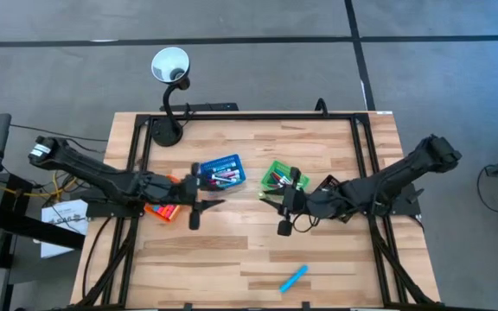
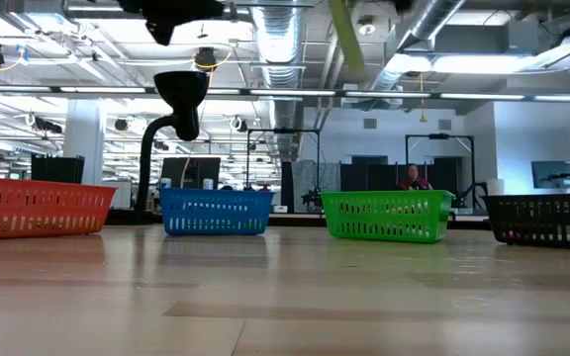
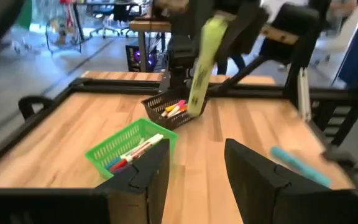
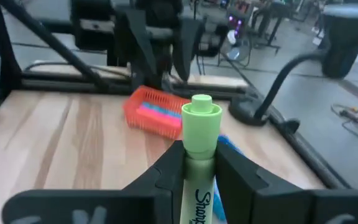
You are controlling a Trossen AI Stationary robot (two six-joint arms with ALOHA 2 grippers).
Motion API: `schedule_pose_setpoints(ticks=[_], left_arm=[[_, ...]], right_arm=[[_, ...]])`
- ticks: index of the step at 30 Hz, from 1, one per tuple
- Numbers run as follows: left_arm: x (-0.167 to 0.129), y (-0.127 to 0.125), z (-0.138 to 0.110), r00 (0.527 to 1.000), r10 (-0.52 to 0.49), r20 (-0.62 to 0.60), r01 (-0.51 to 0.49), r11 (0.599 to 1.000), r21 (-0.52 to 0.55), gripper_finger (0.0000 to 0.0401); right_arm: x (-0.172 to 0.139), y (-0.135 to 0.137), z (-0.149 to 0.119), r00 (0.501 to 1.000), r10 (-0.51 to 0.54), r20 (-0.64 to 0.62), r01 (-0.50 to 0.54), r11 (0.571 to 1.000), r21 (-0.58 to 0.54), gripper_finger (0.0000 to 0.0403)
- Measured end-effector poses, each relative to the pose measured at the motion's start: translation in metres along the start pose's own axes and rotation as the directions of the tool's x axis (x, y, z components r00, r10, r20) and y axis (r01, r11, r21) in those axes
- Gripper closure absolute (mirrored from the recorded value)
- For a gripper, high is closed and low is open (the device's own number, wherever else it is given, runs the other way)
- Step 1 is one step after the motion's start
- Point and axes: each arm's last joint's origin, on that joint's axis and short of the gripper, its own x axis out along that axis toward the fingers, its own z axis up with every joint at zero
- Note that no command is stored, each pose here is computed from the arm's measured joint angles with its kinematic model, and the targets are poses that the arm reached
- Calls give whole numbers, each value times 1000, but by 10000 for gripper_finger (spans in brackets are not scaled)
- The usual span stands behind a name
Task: Pick & Place Markers
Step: Put the light green highlighter pen into the orange basket
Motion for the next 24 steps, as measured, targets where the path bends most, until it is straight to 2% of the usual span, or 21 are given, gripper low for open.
schedule_pose_setpoints(ticks=[2, 5, 7, 10, 12, 18, 24], left_arm=[[12, -4, -5, 1000, 0, 6, 0, 998, 69, 252], [29, -7, -11, 999, 13, 35, -18, 989, 144, 251], [38, -6, -12, 997, 26, 73, -37, 987, 155, 251], [50, -2, -8, 990, 9, 139, -29, 990, 137, 252], [56, 3, -7, 990, -34, 139, 14, 990, 139, 252], [70, 10, -10, 977, -174, 124, 162, 981, 105, 252], [81, 8, -15, 965, -200, 171, 185, 977, 103, 252]], right_arm=[[8, -1, -16, 1000, -15, 27, 14, 999, 37, 336], [16, -9, -21, 986, -54, 157, 43, 996, 72, 336], [17, -12, -18, 967, -16, 256, -5, 997, 83, 336], [16, -14, -17, 939, 85, 334, -121, 989, 90, 336], [17, -14, -16, 924, 134, 358, -172, 982, 78, 336], [18, -15, -17, 930, 134, 341, -168, 983, 73, 336], [21, -20, -18, 935, 118, 334, -152, 985, 78, 336]])
